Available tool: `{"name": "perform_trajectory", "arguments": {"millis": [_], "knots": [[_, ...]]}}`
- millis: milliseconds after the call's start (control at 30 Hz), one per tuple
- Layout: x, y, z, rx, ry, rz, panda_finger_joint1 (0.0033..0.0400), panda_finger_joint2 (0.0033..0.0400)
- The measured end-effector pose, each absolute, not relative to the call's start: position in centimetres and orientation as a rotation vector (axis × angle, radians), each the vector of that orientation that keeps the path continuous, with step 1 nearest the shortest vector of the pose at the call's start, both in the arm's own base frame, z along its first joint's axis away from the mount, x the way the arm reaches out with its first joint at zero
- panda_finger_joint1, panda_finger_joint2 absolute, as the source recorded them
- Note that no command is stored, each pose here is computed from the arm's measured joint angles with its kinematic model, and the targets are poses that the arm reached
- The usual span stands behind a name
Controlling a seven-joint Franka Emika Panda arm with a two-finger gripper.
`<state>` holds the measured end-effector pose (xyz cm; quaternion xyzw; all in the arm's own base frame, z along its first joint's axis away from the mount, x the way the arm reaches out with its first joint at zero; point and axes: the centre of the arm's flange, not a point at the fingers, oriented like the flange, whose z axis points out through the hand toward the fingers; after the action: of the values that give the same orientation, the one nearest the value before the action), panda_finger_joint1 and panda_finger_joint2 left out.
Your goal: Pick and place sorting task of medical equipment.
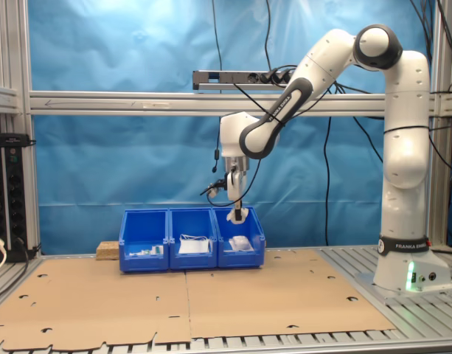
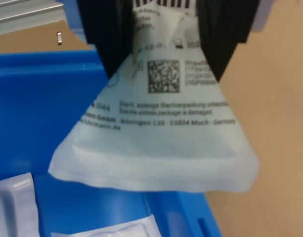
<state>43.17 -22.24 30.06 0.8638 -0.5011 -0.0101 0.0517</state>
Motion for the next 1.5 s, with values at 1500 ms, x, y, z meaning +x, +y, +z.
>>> {"name": "perform_trajectory", "arguments": {"millis": [1500], "knots": [[42.3, -28.7, 30.0, 2.527, -1.675, -0.002, 0.0089, 0.0089]]}}
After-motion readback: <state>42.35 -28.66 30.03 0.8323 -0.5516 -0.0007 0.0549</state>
